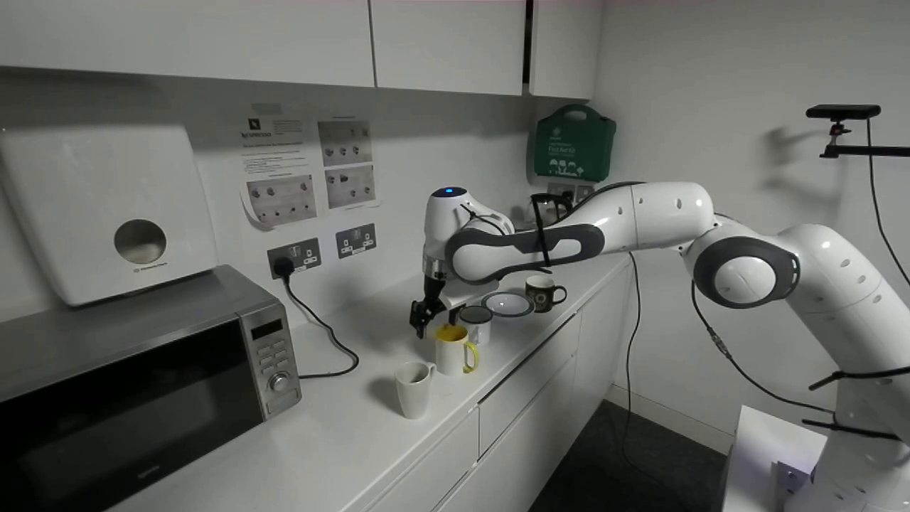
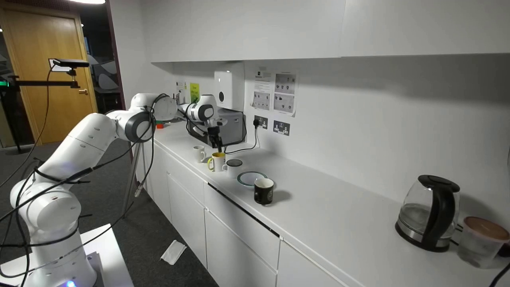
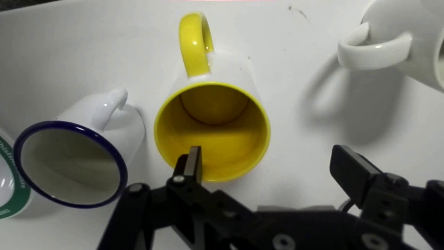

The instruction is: Move the yellow cup

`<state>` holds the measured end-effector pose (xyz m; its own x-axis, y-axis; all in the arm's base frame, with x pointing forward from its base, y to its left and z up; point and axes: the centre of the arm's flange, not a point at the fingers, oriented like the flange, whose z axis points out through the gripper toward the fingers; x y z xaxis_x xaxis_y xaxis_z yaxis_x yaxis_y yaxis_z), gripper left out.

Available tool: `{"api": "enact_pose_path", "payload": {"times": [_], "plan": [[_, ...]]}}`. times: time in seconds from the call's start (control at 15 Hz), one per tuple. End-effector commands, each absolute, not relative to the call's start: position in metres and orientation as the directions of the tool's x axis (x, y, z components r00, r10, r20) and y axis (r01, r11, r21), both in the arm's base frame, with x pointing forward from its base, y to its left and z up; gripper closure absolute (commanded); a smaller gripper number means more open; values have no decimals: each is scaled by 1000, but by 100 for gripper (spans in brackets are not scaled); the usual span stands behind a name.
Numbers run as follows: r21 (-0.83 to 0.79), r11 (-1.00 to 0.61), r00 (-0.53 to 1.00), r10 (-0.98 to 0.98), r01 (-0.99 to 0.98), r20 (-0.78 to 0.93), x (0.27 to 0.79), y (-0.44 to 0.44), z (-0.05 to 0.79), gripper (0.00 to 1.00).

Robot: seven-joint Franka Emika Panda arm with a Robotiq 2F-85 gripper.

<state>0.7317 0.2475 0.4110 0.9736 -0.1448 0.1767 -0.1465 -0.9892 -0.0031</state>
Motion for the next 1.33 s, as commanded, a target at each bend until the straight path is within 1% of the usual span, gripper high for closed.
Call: {"api": "enact_pose_path", "payload": {"times": [0.0, 0.4, 0.8, 1.27], "plan": [[-36, -995, 983, -101, -97, 156, 749, 259, 425, 0], [-72, -992, 989, -107, -100, 103, 754, 275, 415, 0], [-81, -994, 990, -86, -77, 109, 760, 283, 404, 0], [-31, -995, 989, -95, -92, 114, 760, 270, 397, 0]]}}
